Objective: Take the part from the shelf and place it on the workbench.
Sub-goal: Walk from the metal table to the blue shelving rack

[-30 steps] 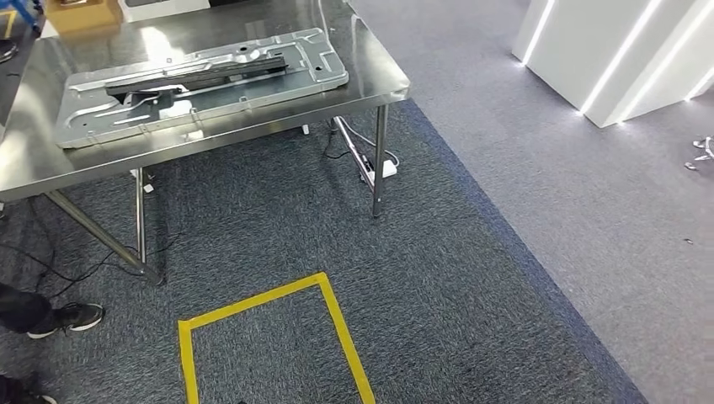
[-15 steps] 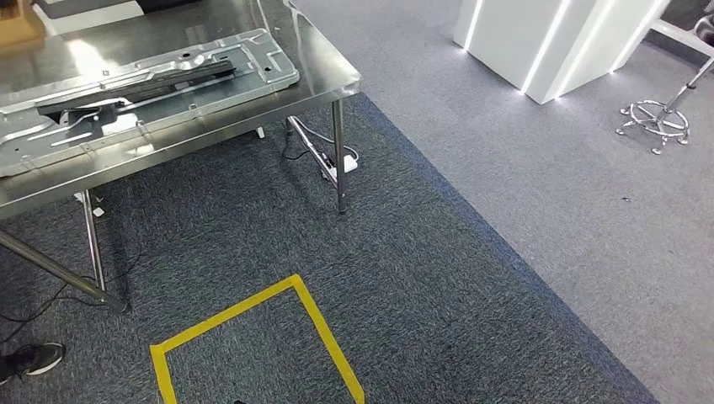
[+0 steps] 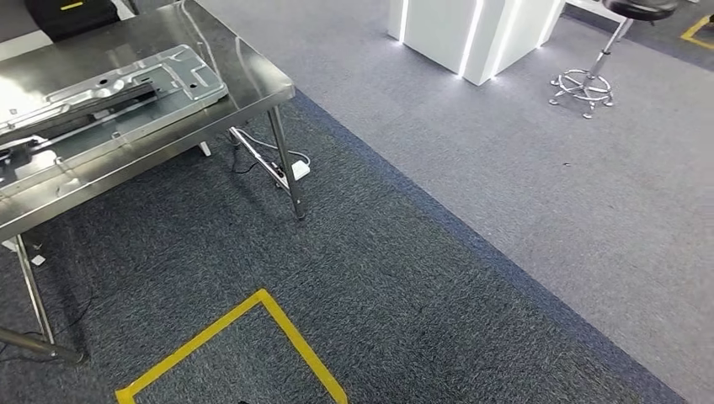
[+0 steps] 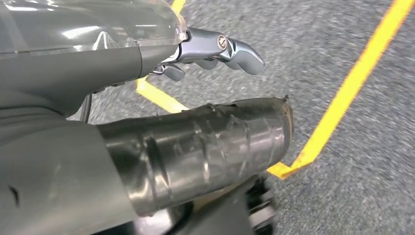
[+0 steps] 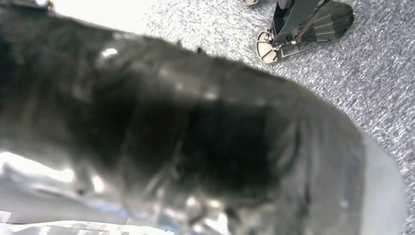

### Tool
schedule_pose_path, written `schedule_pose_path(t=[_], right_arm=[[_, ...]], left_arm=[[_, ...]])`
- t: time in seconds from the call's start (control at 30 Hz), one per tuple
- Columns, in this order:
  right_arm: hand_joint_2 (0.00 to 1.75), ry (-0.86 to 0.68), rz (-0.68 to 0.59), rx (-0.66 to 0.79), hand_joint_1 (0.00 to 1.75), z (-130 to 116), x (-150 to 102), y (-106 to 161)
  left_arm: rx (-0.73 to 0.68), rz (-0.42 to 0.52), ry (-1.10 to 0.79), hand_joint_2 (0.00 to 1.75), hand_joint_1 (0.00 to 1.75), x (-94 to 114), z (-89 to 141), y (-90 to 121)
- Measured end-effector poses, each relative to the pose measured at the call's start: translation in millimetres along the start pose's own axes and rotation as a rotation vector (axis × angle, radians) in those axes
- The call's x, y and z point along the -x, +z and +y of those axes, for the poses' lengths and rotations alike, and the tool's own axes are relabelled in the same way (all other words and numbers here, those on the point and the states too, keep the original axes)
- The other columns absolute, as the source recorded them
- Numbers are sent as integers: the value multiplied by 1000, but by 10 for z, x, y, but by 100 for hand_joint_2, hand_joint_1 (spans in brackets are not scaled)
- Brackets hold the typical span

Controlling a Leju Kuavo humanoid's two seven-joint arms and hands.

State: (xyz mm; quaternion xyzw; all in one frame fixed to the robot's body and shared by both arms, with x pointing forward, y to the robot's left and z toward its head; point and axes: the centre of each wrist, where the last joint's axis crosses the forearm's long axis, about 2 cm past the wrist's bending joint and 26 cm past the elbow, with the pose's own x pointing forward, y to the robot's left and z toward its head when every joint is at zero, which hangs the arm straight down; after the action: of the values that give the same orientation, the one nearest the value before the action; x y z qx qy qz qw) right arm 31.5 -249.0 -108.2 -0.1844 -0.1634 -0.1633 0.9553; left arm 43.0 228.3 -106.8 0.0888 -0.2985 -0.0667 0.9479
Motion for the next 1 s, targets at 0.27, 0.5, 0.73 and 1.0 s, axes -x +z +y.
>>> schedule_pose_path(t=[0.27,0.5,0.73,1.0], right_arm=[[0,15,0,-9,0,10,16,10],[0,30,8,-13,0,10,18,10],[0,81,9,-58,0,61,15,31],[0,128,-22,-99,0,118,10,54]], left_arm=[[-2,-7,1,0,0,-2,4,-2],[-6,-2,5,0,0,4,13,-2],[-4,2,2,0,0,-9,12,-9],[3,8,-2,0,0,16,10,4]])
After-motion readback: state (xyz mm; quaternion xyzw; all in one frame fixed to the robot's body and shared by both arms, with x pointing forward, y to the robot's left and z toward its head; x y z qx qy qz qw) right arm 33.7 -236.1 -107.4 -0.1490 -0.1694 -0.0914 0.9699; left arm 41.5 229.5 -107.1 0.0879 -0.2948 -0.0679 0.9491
